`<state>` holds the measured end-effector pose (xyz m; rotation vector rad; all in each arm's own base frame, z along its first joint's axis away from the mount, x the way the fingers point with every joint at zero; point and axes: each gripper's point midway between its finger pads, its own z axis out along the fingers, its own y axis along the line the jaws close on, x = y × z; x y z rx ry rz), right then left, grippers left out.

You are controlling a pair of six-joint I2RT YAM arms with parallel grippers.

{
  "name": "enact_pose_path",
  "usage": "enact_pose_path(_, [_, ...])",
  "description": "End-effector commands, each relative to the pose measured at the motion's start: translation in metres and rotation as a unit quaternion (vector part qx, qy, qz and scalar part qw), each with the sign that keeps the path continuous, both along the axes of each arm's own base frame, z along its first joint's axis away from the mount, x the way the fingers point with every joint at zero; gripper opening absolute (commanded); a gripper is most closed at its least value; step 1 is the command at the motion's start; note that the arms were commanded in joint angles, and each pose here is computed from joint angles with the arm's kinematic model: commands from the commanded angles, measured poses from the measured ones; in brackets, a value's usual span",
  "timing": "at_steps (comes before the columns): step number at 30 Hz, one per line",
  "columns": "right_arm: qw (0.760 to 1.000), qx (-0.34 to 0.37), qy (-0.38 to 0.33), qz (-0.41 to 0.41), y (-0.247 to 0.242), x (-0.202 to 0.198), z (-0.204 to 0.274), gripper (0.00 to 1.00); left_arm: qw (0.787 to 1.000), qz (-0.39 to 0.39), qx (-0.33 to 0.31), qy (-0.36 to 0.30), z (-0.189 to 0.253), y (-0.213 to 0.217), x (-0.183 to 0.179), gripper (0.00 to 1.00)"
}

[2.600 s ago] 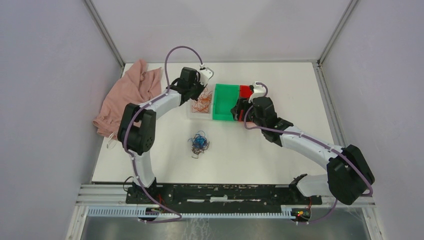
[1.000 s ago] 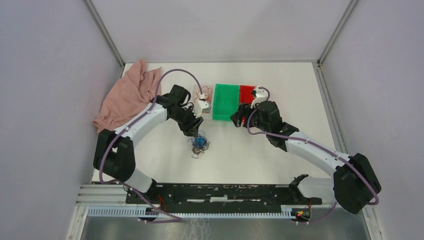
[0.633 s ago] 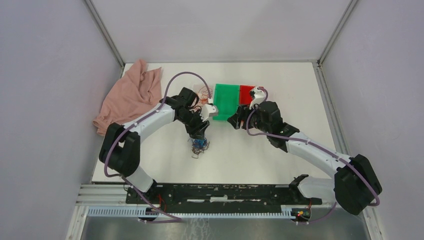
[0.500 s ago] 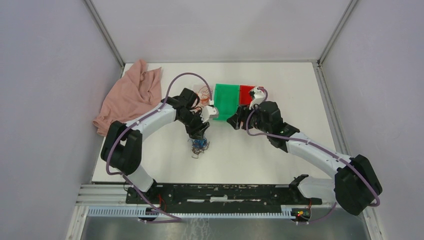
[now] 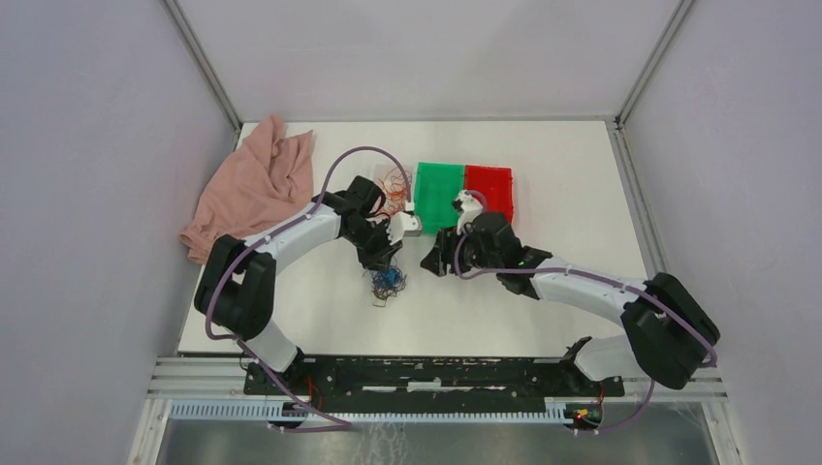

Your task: Untangle the cables

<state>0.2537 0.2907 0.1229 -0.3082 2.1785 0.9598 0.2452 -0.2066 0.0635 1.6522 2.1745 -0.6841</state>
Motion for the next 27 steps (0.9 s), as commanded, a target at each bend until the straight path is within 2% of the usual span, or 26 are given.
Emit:
enact_pose_path(1, [0.999, 0.020, -0.001, 0.035, 0.043, -0.012, 0.001, 0.62, 0.999, -0.004, -0.008, -0.042, 0.010, 0.006, 0.007, 0.24])
enact_pose_path(5, [0.999, 0.026, 0.017, 0.036, 0.064, -0.016, -0.016, 0.59, 0.999, 0.010, -0.005, -0.049, 0.005, 0.012, 0.008, 0.20])
enact_pose_path(11, [0.998, 0.034, 0.022, 0.039, 0.087, -0.012, -0.028, 0.56, 0.998, 0.018, -0.016, -0.052, 0.009, 0.014, 0.009, 0.19])
enact_pose_path(14, [0.998, 0.034, 0.029, 0.034, 0.095, -0.008, -0.041, 0.51, 0.998, 0.024, -0.019, -0.060, 0.011, 0.015, 0.011, 0.18])
enact_pose_path(16, [0.998, 0.037, 0.033, 0.033, 0.100, -0.005, -0.046, 0.43, 0.997, 0.025, -0.019, -0.064, 0.011, 0.017, 0.011, 0.18])
enact_pose_path(17, [0.998, 0.039, 0.031, 0.034, 0.102, -0.004, -0.048, 0.37, 0.997, 0.024, -0.017, -0.067, 0.011, 0.019, 0.011, 0.18])
enact_pose_path(18, [0.998, 0.038, 0.030, 0.032, 0.102, -0.003, -0.049, 0.26, 0.997, 0.024, -0.014, -0.071, 0.011, 0.020, 0.012, 0.18])
enact_pose_path(21, [0.999, 0.023, 0.018, 0.024, 0.094, -0.001, -0.044, 0.09, 0.996, 0.027, -0.007, -0.082, 0.012, 0.024, 0.014, 0.11])
enact_pose_path(23, [1.000, 0.012, 0.002, 0.014, 0.084, -0.001, -0.034, 0.04, 0.995, 0.027, -0.002, -0.091, 0.010, 0.027, 0.016, 0.09])
enact_pose_path(27, [0.999, -0.004, -0.026, 0.018, 0.065, -0.008, -0.001, 0.01, 0.995, 0.026, 0.003, -0.098, 0.001, 0.031, 0.013, 0.06])
